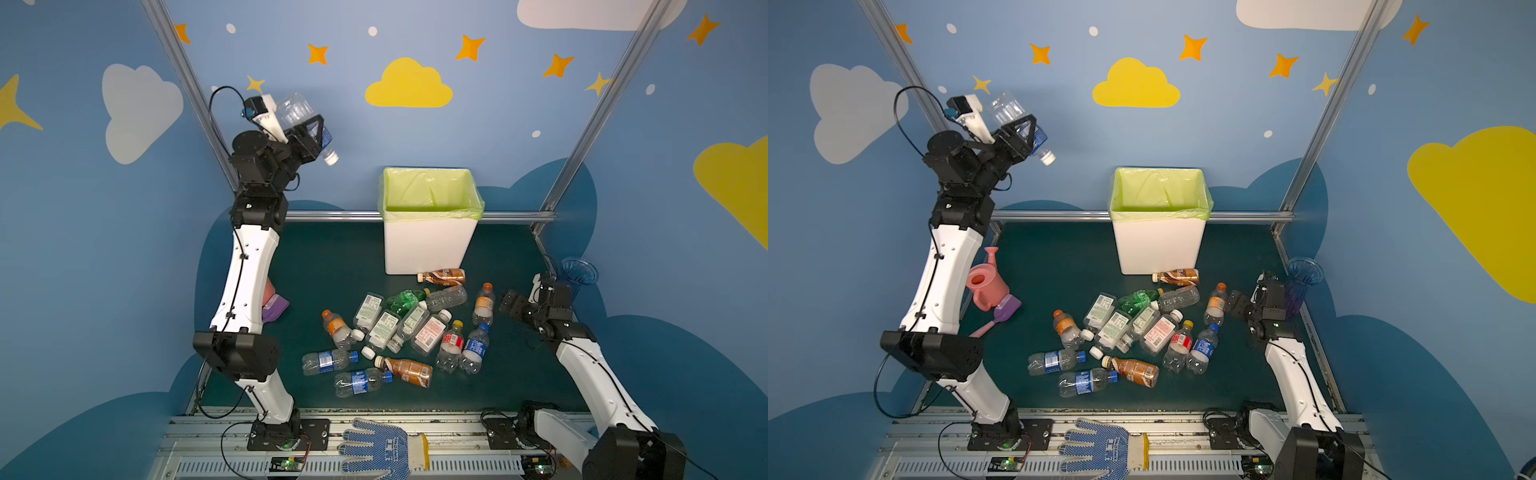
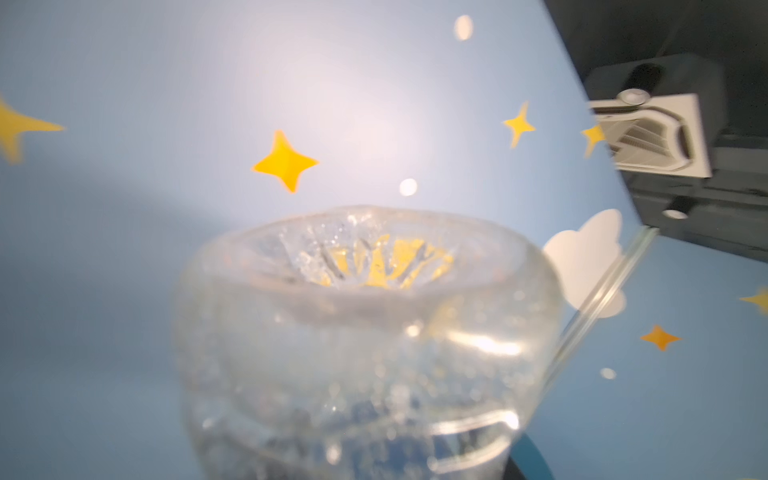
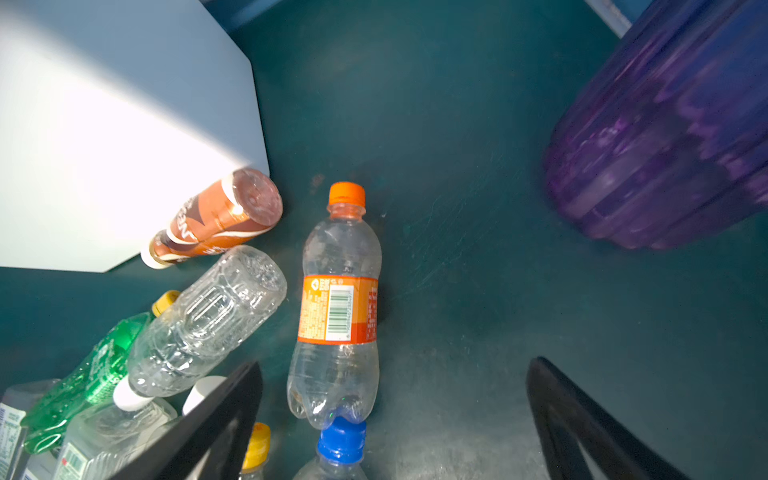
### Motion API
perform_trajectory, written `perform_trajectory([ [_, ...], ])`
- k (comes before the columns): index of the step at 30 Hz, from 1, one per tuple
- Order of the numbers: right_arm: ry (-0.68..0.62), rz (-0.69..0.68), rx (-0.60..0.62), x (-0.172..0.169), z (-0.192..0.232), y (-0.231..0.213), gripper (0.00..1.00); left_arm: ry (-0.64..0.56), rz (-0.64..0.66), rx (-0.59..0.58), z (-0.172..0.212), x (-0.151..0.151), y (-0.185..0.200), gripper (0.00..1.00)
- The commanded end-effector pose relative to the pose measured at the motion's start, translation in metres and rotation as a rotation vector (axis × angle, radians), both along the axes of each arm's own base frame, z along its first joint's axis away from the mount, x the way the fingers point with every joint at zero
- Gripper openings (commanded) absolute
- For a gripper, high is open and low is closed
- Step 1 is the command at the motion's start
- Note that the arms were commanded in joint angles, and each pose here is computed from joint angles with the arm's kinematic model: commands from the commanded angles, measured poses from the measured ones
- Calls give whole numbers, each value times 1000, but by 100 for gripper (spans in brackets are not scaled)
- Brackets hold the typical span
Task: Throw the plastic bottles in the bin
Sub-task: 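Lift the blue-labelled bottle over the bin and release it with the left gripper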
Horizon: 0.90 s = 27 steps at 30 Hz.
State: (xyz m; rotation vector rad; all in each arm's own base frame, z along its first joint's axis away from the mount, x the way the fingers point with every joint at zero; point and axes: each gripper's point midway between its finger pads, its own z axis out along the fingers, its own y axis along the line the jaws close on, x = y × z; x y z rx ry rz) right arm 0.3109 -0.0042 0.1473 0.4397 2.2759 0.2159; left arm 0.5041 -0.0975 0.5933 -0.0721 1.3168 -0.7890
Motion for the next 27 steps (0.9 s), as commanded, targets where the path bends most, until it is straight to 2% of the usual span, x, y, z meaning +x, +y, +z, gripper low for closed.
perform_trajectory([
  [1, -37, -11, 9, -1, 12, -1, 98, 189, -179, 88, -73, 46, -102, 42],
  [2, -31, -7, 18, -2, 6, 0, 98, 255, -218, 133, -95, 50, -129, 46],
  [3, -29, -2, 28, -3, 4, 2, 98, 297, -243, 173, -114, 53, -152, 57],
  [5, -23, 10, 43, -2, 5, 5, 98, 326, -262, 162, -129, 55, -170, 67],
  [8, -15, 28, 31, -2, 14, 6, 98, 310, -243, 86, -108, 52, -161, 86],
  [9, -16, 27, 22, -3, 15, 5, 98, 268, -228, 84, -91, 46, -157, 98],
  [13, -24, 12, 34, -3, 15, 3, 98, 101, -181, 129, -31, 10, -147, 100],
  [17, -12, 10, 94, -1, 6, 10, 98, 17, -164, 170, -12, -19, -147, 100],
  [22, 74, 14, 149, -3, -15, 18, 98, 55, -142, 236, -41, -32, -142, 100],
  [24, 103, 23, 156, -2, -20, 21, 98, 87, -143, 275, -61, -37, -141, 100],
  [27, 150, 37, 161, 2, -28, 26, 96, 147, -65, 303, -101, -40, -123, 100],
])
